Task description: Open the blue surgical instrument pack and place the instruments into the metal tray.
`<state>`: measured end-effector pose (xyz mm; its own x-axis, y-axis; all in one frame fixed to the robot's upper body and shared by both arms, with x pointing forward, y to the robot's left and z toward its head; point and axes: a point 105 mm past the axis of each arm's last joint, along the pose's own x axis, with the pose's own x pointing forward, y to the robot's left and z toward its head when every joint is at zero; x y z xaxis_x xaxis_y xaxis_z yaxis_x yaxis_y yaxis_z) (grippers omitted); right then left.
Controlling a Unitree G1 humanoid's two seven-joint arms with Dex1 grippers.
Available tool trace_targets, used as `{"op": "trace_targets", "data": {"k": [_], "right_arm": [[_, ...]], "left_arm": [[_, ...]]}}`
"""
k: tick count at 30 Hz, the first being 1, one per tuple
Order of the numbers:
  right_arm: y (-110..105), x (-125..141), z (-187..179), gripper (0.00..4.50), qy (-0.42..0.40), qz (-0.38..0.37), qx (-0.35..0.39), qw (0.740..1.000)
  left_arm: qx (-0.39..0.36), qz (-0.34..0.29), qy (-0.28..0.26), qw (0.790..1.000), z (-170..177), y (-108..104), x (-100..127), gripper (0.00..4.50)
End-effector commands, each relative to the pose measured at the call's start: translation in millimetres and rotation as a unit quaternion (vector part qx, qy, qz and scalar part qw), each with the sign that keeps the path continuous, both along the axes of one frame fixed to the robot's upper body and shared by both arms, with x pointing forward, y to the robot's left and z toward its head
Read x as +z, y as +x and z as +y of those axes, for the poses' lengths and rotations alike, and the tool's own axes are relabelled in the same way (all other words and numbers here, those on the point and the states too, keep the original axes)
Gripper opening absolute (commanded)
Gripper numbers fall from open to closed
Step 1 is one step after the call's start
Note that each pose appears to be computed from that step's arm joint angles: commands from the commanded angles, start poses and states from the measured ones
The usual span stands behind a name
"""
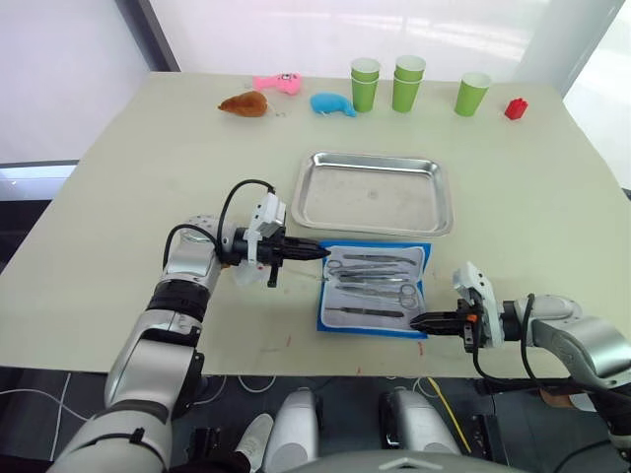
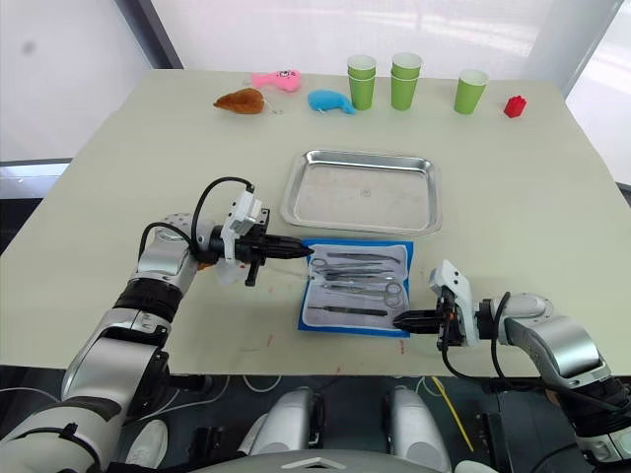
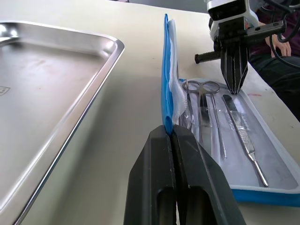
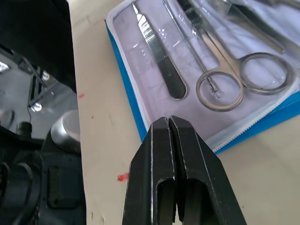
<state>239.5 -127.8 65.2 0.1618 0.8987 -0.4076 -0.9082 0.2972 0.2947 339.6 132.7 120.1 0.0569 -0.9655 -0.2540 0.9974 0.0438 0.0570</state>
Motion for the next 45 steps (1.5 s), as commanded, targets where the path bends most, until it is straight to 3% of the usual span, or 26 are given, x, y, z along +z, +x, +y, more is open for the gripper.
{"op": "trace_targets", "data": {"k": [1,4,11,19,40,45], "right_arm": [[-7,-13,-2,0.02,-0.029,0.013,0.009,0.999],[-9,-15,-3,0.02,-0.036,0.013,0.012,0.999],[-12,-17,1,0.02,-0.033,0.015,0.015,0.999],[-13,-20,4,0.02,-0.033,0.016,0.018,0.999],[-12,-19,7,0.02,-0.025,0.004,0.018,1.0],[-11,-20,7,0.02,-0.027,-0.002,0.016,1.0]], "left_arm": [[0.02,0.047,0.06,0.997,1,2,-28,0.0],[0.046,0.071,0.085,0.993,7,7,-36,0.0],[0.108,0.113,0.085,0.984,3,21,-44,0.0],[0.104,0.171,0.11,0.973,0,16,-55,0.0],[0.121,0.21,0.079,0.967,8,18,-50,0.0],[0.151,0.188,0.067,0.968,9,26,-48,0.0]]}}
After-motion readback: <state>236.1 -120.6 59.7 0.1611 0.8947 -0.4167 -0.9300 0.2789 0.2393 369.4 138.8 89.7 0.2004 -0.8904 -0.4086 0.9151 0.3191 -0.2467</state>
